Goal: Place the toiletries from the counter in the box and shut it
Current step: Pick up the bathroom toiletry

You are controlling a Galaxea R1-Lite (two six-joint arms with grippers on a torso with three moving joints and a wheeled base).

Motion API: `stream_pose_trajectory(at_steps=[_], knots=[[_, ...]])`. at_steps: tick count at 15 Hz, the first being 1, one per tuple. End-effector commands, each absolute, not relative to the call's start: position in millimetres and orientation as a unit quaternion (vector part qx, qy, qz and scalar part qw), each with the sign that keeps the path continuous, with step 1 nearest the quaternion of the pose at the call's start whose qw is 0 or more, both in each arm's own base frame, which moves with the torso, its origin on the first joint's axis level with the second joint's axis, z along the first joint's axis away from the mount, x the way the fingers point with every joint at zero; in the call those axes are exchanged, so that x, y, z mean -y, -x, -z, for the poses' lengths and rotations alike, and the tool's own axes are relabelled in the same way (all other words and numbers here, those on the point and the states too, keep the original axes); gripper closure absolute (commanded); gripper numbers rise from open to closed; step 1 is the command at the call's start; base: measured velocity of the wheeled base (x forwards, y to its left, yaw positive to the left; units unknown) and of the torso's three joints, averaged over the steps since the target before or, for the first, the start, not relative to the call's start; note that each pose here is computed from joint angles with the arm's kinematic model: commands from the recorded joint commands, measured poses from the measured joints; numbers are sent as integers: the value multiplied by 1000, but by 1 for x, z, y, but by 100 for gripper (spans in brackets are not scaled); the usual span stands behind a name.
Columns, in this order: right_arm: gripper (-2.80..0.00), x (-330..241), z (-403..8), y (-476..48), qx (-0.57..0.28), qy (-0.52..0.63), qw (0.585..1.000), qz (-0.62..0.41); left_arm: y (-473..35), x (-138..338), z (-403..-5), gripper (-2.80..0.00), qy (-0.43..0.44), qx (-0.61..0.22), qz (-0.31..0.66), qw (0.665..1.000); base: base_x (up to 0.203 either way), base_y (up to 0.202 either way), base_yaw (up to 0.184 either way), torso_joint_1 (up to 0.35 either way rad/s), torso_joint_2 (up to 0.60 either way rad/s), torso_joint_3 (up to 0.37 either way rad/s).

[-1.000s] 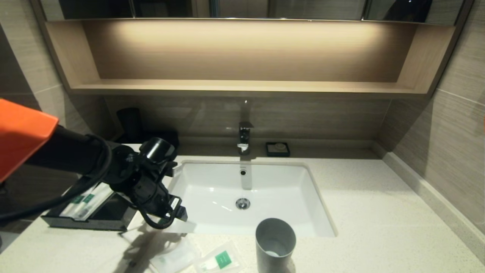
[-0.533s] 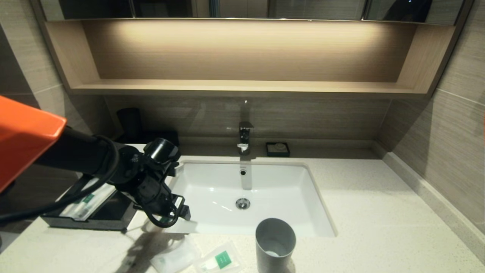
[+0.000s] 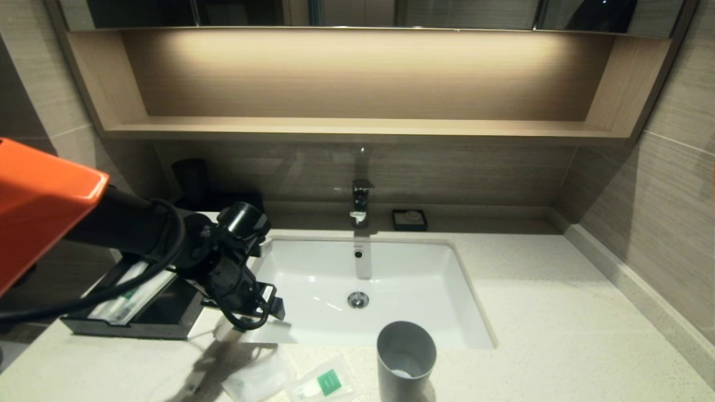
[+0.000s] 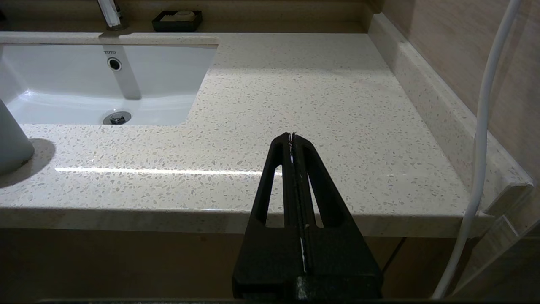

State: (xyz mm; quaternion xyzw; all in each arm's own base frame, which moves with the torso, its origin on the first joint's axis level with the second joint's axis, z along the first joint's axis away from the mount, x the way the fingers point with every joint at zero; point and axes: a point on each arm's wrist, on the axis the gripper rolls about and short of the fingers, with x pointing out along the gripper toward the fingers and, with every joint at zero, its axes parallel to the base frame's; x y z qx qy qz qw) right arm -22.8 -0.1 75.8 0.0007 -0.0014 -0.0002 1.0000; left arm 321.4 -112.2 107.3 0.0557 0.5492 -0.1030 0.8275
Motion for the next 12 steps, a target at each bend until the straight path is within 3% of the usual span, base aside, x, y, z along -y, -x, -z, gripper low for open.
stream_pose_trajectory(at_steps=[1,12], knots=[[0,0,-76,23,2,-1,1000,0,-322,112,-104,-280,-58,-554,101,824,0,0,0,0,0,0],[0,0,-76,23,1,-1,1000,0,-324,112,-96,-280,-59,-564,98,818,0,0,0,0,0,0]])
